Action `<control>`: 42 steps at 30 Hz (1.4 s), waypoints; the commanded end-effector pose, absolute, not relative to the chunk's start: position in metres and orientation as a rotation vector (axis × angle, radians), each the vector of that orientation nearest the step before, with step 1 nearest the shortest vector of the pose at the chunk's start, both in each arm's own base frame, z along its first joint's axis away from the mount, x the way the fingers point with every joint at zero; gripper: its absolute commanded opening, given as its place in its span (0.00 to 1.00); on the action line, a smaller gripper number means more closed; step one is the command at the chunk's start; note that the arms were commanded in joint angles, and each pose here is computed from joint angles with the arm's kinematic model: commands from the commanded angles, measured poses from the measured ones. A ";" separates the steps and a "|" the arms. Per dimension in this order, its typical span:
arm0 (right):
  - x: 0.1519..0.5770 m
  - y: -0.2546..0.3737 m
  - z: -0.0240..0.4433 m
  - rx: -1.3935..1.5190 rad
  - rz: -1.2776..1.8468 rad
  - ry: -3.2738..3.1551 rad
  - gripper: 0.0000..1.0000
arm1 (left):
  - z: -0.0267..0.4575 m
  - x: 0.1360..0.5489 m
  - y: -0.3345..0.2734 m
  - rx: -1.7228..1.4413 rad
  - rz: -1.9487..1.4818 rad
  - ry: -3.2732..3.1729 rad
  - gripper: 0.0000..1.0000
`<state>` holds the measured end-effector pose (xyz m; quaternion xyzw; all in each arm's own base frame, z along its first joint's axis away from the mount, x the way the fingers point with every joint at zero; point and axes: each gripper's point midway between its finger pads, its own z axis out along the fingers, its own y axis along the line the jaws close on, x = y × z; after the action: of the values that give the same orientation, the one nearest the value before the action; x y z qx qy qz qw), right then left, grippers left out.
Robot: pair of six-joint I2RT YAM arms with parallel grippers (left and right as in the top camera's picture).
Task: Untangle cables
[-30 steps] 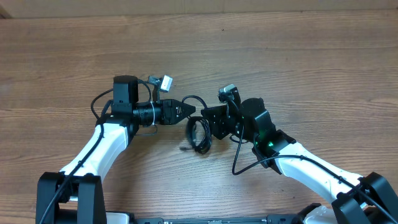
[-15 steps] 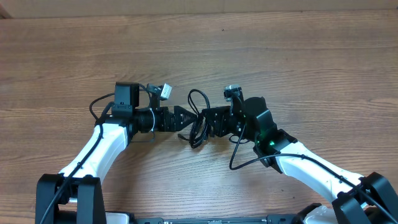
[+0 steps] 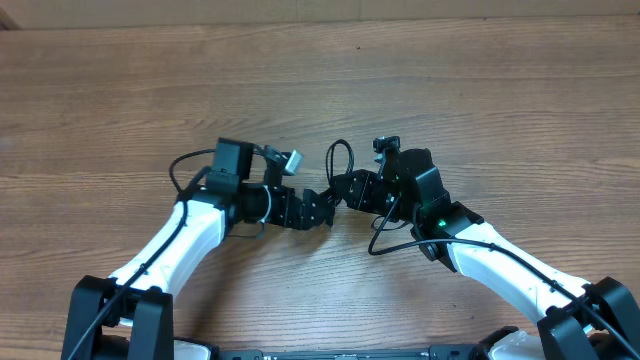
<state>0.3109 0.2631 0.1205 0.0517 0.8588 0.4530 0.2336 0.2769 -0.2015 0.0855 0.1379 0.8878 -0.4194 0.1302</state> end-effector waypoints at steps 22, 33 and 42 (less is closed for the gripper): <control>0.316 0.267 0.132 0.153 1.284 2.339 0.04 | 0.061 0.276 -0.189 0.671 -0.778 2.618 0.72; 0.316 0.267 0.132 0.154 1.285 2.339 0.04 | 0.052 0.264 -0.180 0.731 -0.725 2.670 0.54; 0.310 0.276 0.146 0.122 1.406 2.337 0.04 | 0.048 0.267 -0.173 0.718 -0.658 2.686 0.04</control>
<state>0.3062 0.2673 0.1233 0.0531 0.8552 0.4686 0.2151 0.2633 -0.1820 0.0529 0.2550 0.9208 -0.2590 0.1412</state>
